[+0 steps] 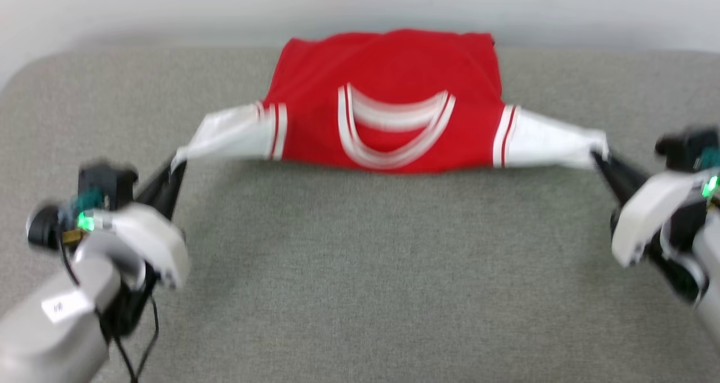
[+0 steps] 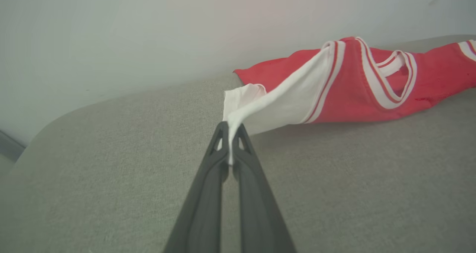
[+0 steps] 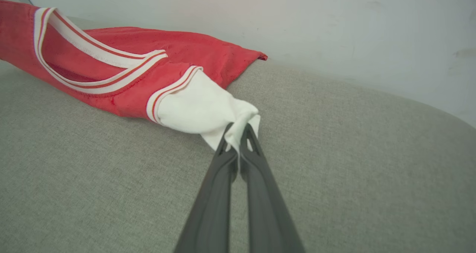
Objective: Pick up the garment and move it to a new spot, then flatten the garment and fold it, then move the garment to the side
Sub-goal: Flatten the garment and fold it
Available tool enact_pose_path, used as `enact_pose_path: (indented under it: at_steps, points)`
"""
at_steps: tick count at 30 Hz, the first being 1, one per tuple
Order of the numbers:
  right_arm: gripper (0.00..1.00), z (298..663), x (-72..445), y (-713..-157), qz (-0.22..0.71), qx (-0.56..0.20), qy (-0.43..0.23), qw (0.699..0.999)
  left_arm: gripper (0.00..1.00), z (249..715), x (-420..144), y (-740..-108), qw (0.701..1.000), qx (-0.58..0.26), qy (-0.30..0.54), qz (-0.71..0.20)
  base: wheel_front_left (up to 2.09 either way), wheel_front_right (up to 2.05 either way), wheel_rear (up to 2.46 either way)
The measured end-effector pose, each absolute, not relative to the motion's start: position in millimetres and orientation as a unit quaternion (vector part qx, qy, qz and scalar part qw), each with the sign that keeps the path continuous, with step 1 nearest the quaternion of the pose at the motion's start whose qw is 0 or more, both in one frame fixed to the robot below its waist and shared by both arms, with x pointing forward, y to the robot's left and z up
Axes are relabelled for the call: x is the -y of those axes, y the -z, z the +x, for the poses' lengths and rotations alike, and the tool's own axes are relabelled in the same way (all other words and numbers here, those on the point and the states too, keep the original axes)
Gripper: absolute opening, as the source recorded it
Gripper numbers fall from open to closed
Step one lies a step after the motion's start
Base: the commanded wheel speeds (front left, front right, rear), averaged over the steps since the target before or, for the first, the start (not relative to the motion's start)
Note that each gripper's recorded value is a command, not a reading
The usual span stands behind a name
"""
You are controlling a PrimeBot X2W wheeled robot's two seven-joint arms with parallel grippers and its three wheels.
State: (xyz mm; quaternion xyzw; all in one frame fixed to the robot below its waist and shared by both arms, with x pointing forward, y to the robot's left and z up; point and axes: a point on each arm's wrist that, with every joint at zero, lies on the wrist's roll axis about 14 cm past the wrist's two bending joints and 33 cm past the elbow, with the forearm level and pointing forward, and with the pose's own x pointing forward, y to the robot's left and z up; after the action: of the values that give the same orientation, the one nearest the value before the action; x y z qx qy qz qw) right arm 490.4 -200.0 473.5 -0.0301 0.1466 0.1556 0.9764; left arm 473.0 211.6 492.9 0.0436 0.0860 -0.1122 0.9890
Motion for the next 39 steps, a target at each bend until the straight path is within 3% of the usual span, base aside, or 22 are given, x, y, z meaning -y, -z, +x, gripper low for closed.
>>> enact_pose_path:
  at_steps: [13,27,34,35,36,39]
  points:
    - [0.00,372,216,-422,0.018,-0.225,-0.127,0.966,0.00,358,-229,-441,0.983,-0.177,0.048,-0.016,0.00,0.00,0.00]
    - [0.00,301,238,-384,0.049,-0.282,-0.085,0.954,0.00,293,-238,-406,0.972,-0.227,0.003,-0.054,0.00,0.00,0.00]
    - [0.00,286,243,-375,0.056,-0.302,-0.074,0.949,0.00,282,-238,-401,0.971,-0.231,-0.004,-0.062,0.00,0.00,0.00]
    - [0.31,288,242,-376,0.059,-0.299,-0.073,0.950,0.00,282,-238,-400,0.971,-0.231,-0.005,-0.063,0.00,0.00,0.00]
    - [1.00,289,241,-377,0.062,-0.298,-0.071,0.950,0.00,282,-236,-400,0.971,-0.231,-0.004,-0.063,0.00,0.00,0.00]
    - [1.00,296,242,-384,0.063,-0.284,-0.067,0.954,0.00,283,-235,-401,0.972,-0.228,-0.001,-0.065,0.00,0.00,0.00]
